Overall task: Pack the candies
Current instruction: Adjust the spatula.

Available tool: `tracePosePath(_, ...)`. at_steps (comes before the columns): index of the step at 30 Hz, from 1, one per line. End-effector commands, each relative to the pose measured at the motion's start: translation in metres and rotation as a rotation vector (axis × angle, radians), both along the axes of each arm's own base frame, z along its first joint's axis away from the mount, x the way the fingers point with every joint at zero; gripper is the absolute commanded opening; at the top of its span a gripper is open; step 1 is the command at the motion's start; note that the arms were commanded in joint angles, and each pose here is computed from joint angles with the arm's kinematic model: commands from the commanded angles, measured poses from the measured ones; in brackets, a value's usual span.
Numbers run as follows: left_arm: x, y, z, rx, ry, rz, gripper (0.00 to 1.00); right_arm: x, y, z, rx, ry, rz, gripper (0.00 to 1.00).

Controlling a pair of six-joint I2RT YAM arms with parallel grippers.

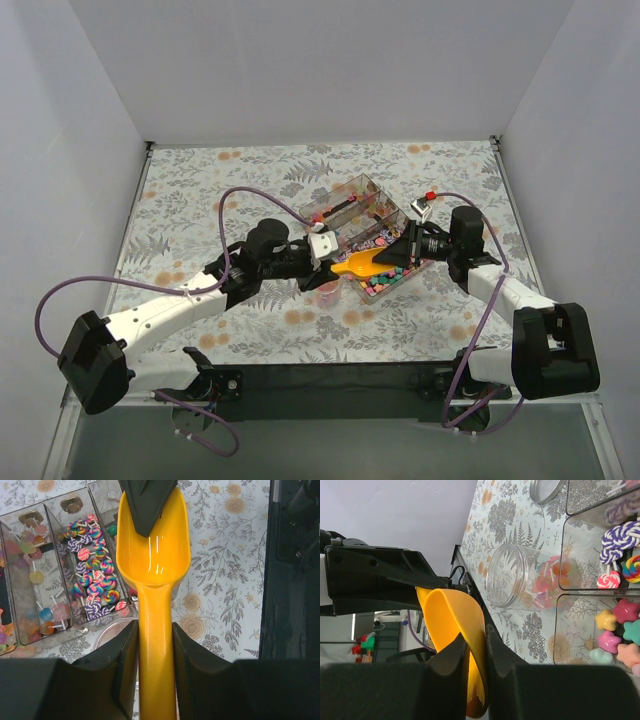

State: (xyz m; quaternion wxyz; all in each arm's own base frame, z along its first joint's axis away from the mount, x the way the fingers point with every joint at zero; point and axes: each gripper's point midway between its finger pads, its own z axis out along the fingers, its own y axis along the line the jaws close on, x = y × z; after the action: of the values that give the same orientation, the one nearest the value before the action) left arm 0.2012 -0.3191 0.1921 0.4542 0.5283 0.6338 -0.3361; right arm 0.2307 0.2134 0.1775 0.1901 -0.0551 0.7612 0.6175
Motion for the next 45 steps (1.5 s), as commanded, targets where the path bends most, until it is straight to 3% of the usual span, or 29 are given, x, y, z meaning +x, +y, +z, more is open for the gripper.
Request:
tracePosePath(1, 0.003, -0.001, 0.023, -0.103, -0.029, 0.036, 0.05, -0.002, -0.001, 0.002, 0.023, 0.001, 0.013, 0.01)
tracePosePath(9, 0.009, -0.003, 0.031, -0.129, -0.006, 0.088, 0.00, 0.000, -0.002, -0.001, 0.014, 0.001, -0.001, 0.01)
tracePosePath(11, 0.010, -0.002, 0.030, -0.115, 0.006, 0.094, 0.00, 0.000, -0.002, 0.000, 0.013, -0.005, -0.003, 0.10)
tracePosePath(12, 0.013, -0.002, 0.032, -0.113, -0.001, 0.107, 0.00, 0.001, -0.002, 0.001, 0.013, -0.013, -0.004, 0.21)
tracePosePath(15, 0.015, 0.005, 0.023, -0.029, 0.025, 0.130, 0.00, 0.007, -0.005, 0.006, 0.011, -0.047, -0.018, 0.42)
tracePosePath(18, 0.016, 0.011, 0.022, 0.035, 0.038, 0.144, 0.00, 0.014, -0.012, 0.012, 0.008, -0.072, -0.055, 0.55)
tracePosePath(23, 0.011, 0.023, 0.024, 0.138, 0.062, 0.140, 0.00, 0.025, -0.020, 0.014, -0.015, -0.105, -0.092, 0.66)
tracePosePath(27, 0.006, 0.031, 0.019, 0.247, 0.116, 0.126, 0.00, 0.037, -0.027, 0.011, -0.076, -0.135, -0.137, 0.68)
tracePosePath(33, -0.006, 0.034, 0.024, 0.336, 0.209, 0.079, 0.00, 0.069, -0.057, 0.004, -0.385, -0.242, -0.264, 0.69)
tracePosePath(40, -0.012, 0.039, 0.025, 0.423, 0.309, 0.090, 0.00, 0.093, -0.103, -0.006, -0.681, -0.271, -0.431, 0.69)
tracePosePath(45, -0.001, 0.034, 0.025, 0.468, 0.363, 0.148, 0.00, 0.098, -0.114, -0.010, -0.736, -0.271, -0.472, 0.69)
